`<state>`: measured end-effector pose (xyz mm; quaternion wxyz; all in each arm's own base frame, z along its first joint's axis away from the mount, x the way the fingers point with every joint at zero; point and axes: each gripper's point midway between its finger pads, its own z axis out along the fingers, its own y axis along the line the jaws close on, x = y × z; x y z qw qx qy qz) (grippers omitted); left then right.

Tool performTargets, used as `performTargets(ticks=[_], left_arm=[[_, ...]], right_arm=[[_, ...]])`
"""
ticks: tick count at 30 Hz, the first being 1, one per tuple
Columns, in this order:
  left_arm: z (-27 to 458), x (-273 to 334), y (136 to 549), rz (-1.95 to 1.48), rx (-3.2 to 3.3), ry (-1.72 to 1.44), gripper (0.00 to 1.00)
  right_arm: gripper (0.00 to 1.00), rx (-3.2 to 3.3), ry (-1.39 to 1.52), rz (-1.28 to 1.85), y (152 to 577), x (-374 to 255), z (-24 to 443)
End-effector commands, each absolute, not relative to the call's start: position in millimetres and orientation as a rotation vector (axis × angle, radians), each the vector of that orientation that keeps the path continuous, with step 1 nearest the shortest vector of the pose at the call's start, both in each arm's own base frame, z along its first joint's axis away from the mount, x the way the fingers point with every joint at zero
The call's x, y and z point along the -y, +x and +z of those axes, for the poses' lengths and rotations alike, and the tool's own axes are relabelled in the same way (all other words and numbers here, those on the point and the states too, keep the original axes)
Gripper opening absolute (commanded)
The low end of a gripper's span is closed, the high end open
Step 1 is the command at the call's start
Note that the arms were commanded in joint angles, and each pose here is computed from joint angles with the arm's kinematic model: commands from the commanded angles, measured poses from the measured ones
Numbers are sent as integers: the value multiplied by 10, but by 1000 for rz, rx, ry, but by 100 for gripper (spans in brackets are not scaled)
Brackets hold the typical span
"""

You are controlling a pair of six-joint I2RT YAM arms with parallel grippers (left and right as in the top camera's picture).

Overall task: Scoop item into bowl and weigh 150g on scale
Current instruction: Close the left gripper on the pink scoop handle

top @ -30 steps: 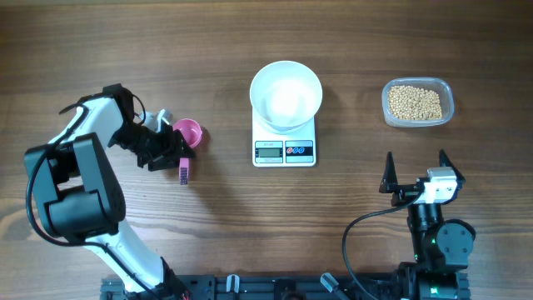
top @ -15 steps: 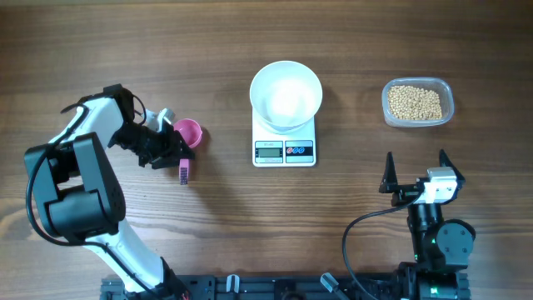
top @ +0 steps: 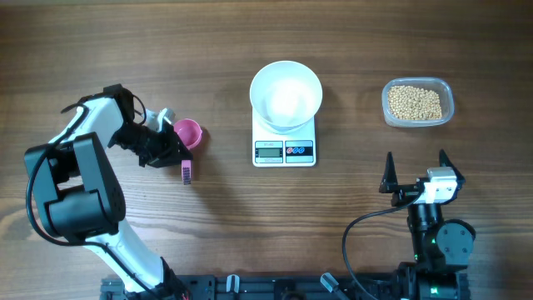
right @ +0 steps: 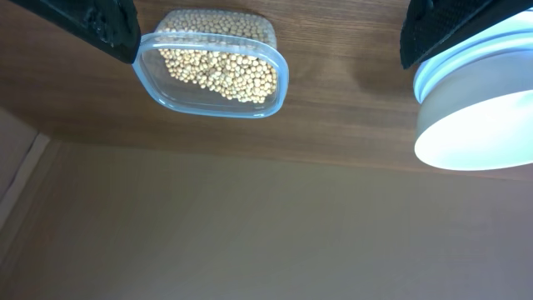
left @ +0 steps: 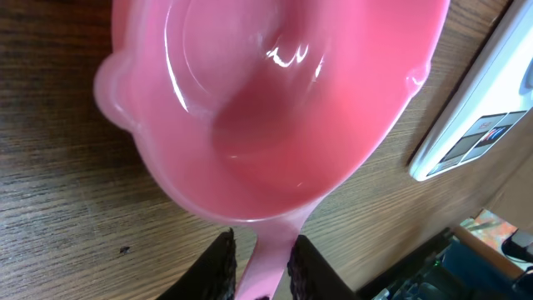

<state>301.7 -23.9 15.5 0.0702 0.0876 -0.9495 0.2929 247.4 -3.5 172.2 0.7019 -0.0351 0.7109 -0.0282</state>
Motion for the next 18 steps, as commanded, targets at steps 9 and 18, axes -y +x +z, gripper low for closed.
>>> performTargets(ticks=[9,18], left_arm=[[127,242,3068,913,2872,246,10],[204,340,3078,1014,2837,264,4]], right_arm=[[100,-1572,-56,-64,2469,58,1745],[99,-1572,-56,-64,2469,58,1744]])
